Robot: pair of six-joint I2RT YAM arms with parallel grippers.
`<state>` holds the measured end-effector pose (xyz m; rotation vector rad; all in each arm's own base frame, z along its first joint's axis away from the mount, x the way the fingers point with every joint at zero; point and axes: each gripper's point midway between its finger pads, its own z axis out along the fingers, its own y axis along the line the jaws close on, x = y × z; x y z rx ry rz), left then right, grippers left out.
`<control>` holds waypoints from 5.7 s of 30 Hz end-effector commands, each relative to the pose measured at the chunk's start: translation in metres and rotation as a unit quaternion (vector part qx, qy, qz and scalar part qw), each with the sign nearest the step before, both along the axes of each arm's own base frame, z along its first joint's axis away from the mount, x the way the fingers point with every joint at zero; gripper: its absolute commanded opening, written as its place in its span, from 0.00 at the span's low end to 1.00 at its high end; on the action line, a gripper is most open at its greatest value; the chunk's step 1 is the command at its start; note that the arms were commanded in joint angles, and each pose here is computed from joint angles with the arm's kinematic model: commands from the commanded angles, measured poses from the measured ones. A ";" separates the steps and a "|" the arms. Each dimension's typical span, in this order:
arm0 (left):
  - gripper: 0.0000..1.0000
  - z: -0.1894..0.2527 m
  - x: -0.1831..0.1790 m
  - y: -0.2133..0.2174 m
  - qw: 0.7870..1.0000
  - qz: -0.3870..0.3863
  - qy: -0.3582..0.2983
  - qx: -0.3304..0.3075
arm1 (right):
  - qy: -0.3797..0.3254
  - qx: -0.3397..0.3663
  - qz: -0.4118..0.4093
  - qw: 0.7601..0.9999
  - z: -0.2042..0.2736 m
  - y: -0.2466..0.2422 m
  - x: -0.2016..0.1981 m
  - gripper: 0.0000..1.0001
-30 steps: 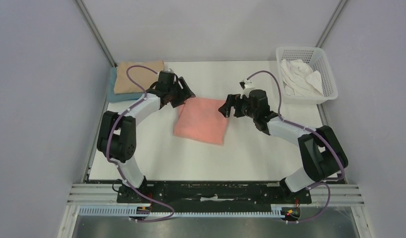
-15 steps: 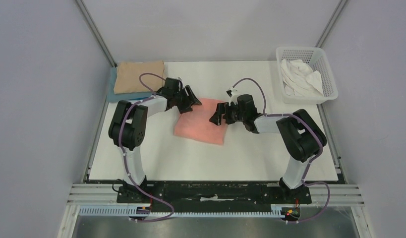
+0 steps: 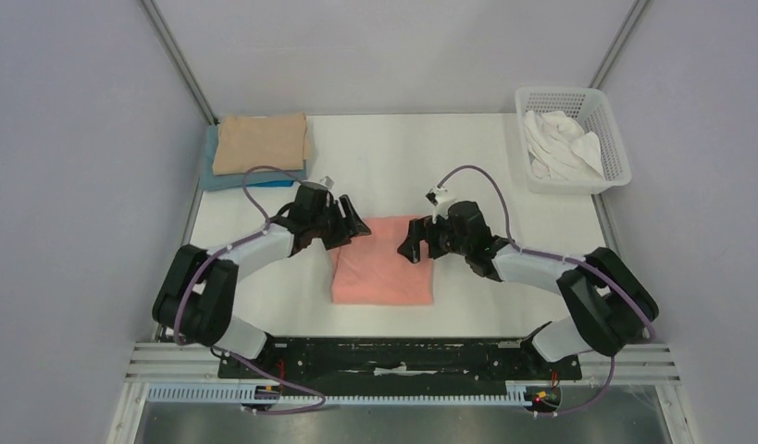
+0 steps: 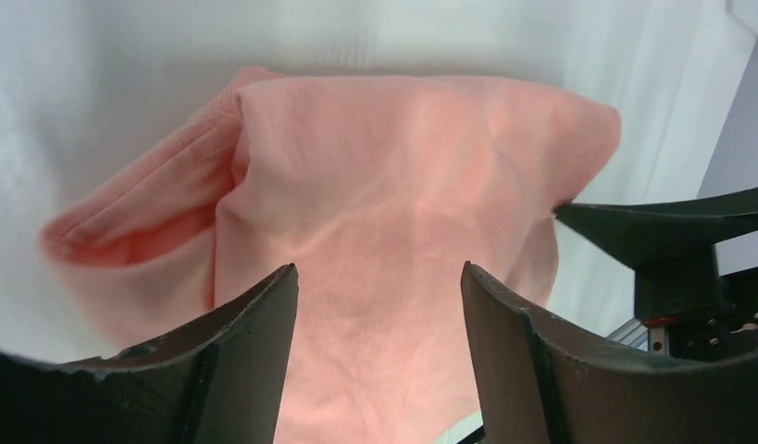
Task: Fold and stack the t-shirts
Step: Put the neatly folded tshirt into the corner of the board with the left arm, then reset both arms
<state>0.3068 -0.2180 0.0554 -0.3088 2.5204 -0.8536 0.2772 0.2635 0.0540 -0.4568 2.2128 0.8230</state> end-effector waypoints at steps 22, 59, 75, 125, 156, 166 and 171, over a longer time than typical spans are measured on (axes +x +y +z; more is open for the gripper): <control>0.70 -0.046 -0.038 0.033 0.994 -0.005 0.003 0.106 | -0.189 0.065 -0.244 0.949 0.091 -0.117 -0.022 0.98; 0.02 0.076 0.167 0.070 0.842 0.043 -0.157 0.515 | -0.237 -0.003 -0.336 0.912 0.089 -0.165 -0.013 0.98; 0.02 0.064 0.169 0.068 0.891 0.115 -0.141 0.417 | -0.258 -0.001 -0.391 0.883 0.097 -0.187 -0.011 0.98; 0.02 0.284 0.286 0.193 0.770 0.239 -0.295 0.514 | -0.248 -0.099 -0.474 0.839 0.070 -0.231 -0.013 0.98; 0.77 0.136 0.315 0.355 0.719 0.302 -0.148 0.609 | -0.248 -0.144 -0.495 0.820 0.066 -0.245 -0.013 0.98; 0.80 0.175 0.278 0.273 0.868 0.292 -0.191 0.355 | -0.257 -0.105 -0.465 0.841 0.073 -0.230 -0.012 0.98; 0.81 0.209 0.223 0.166 0.916 0.215 -0.284 0.183 | -0.262 -0.074 -0.435 0.858 0.074 -0.217 -0.013 0.98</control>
